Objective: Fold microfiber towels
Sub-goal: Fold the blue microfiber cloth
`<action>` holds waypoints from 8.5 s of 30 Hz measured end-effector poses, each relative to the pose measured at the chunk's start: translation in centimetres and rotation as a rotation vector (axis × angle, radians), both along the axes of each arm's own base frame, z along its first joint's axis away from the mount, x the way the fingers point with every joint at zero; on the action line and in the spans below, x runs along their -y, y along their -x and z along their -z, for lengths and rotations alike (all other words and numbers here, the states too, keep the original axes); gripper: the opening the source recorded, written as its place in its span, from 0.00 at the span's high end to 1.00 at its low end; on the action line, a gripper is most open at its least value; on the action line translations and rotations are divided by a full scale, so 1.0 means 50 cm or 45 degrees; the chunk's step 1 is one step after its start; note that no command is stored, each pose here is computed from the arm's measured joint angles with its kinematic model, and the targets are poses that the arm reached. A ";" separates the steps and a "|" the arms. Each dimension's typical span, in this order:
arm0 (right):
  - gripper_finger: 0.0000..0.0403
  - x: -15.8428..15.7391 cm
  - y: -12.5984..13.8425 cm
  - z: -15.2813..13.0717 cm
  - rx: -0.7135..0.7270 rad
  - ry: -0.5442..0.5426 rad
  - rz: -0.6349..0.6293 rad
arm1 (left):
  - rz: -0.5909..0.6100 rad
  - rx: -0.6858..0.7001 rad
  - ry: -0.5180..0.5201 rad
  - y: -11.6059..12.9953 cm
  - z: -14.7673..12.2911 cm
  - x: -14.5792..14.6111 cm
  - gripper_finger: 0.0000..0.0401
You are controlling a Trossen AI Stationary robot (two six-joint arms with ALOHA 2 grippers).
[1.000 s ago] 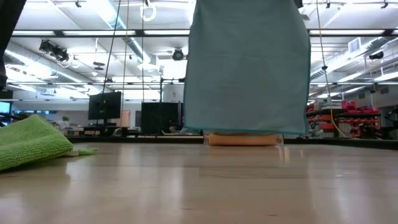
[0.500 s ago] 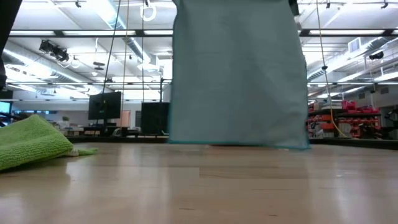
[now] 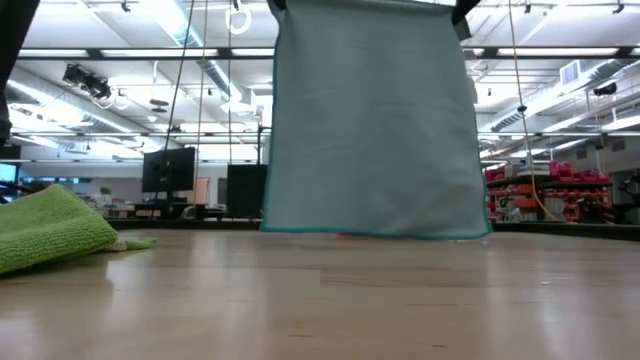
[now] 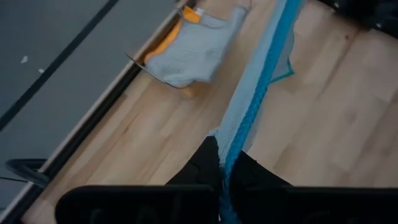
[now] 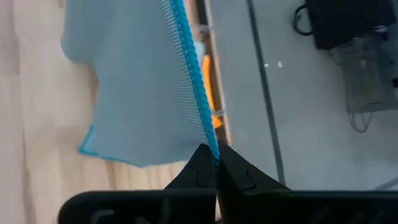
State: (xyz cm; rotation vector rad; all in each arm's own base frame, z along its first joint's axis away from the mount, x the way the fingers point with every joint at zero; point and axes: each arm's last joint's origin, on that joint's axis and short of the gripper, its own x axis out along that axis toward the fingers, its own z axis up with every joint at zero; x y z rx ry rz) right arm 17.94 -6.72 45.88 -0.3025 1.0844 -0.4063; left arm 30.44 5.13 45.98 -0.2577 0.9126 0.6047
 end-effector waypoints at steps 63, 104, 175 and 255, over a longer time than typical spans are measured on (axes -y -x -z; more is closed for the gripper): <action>1.00 -0.260 0.017 0.347 -0.247 -0.814 -0.416 | -0.119 -0.230 0.602 -0.052 0.316 0.378 1.00; 0.98 0.037 -0.106 0.494 -0.402 -0.733 0.139 | -0.340 -0.582 0.457 -0.120 0.490 0.077 0.99; 1.00 -0.065 -0.112 0.599 -0.207 -1.172 -0.079 | -0.383 -0.437 0.708 -0.194 0.619 0.253 0.94; 0.57 -0.041 0.089 0.495 0.458 -1.270 0.442 | -0.692 -0.172 0.182 -0.036 0.349 0.163 0.80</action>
